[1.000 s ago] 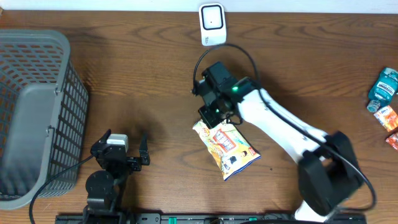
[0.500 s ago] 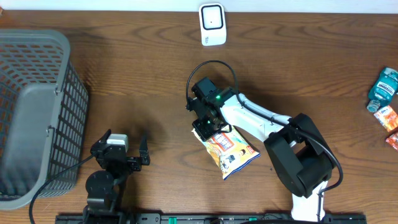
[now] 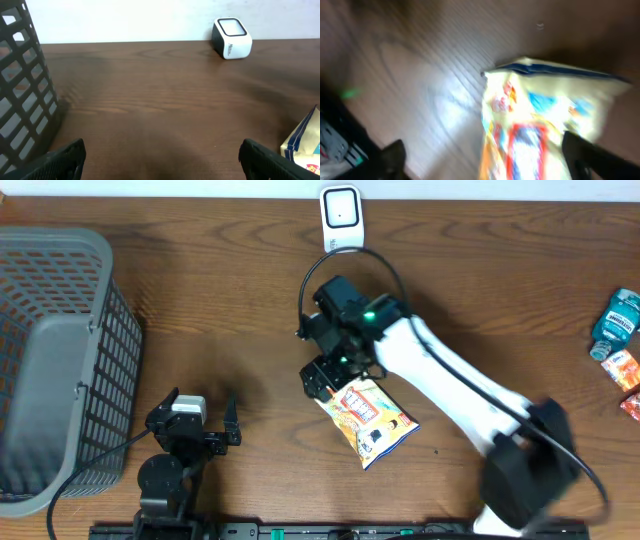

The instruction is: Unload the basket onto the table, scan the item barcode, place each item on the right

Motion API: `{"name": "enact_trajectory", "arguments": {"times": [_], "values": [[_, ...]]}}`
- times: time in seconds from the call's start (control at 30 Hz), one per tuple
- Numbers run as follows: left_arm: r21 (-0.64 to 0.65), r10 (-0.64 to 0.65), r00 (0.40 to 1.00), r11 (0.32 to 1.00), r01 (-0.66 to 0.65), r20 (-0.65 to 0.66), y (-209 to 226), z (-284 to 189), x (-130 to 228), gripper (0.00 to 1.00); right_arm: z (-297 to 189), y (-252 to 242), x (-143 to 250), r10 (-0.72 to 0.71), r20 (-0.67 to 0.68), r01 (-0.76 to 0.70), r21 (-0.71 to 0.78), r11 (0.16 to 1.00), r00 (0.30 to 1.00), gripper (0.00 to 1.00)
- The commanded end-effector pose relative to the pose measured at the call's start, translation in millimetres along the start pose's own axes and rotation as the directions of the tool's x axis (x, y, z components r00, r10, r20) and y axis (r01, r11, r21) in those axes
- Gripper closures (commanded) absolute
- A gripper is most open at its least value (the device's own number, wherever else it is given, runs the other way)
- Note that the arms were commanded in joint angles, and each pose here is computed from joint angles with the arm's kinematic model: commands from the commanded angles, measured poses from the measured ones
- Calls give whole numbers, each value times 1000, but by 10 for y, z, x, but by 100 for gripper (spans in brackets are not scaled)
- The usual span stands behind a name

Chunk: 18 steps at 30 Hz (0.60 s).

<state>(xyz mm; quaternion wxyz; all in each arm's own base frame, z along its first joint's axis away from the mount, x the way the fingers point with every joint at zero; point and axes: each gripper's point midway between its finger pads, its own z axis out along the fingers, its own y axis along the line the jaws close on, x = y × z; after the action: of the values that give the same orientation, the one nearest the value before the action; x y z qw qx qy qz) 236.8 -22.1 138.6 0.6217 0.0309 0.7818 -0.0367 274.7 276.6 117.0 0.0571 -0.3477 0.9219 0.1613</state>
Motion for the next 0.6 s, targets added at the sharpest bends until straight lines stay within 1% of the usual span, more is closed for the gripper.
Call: {"name": "enact_trajectory", "arguments": {"times": [0.0,0.03,0.17,0.23,0.3,0.37,0.4,0.53,0.57], "values": [[2,-7,999,1000,7,-37,0,13,125,2,-96,-188,187,-53,-51,63,215,975,997,1],[2,-7,999,1000,7,-37,0,13,125,2,-39,-206,267,-58,-81,76,239,968,995,1],[2,-7,999,1000,7,-37,0,13,125,2,351,-164,573,-100,-168,141,256,956,981,1],[2,-7,999,1000,7,-37,0,13,125,2,490,-205,686,-127,-198,185,308,933,972,1],[2,-7,999,1000,7,-37,0,13,125,2,580,-291,786,-147,-222,227,393,891,964,1],[2,-7,999,1000,7,-37,0,13,125,2,621,-387,833,-138,-214,228,486,844,967,1],[2,-7,999,1000,7,-37,0,13,125,2,654,-410,839,-147,-207,235,509,828,967,1],[2,-7,999,1000,7,-37,0,13,125,2,852,-497,884,-162,-182,236,537,810,970,1],[2,-7,999,1000,7,-37,0,13,125,2,914,-559,932,-157,-193,239,551,800,969,8]]}}
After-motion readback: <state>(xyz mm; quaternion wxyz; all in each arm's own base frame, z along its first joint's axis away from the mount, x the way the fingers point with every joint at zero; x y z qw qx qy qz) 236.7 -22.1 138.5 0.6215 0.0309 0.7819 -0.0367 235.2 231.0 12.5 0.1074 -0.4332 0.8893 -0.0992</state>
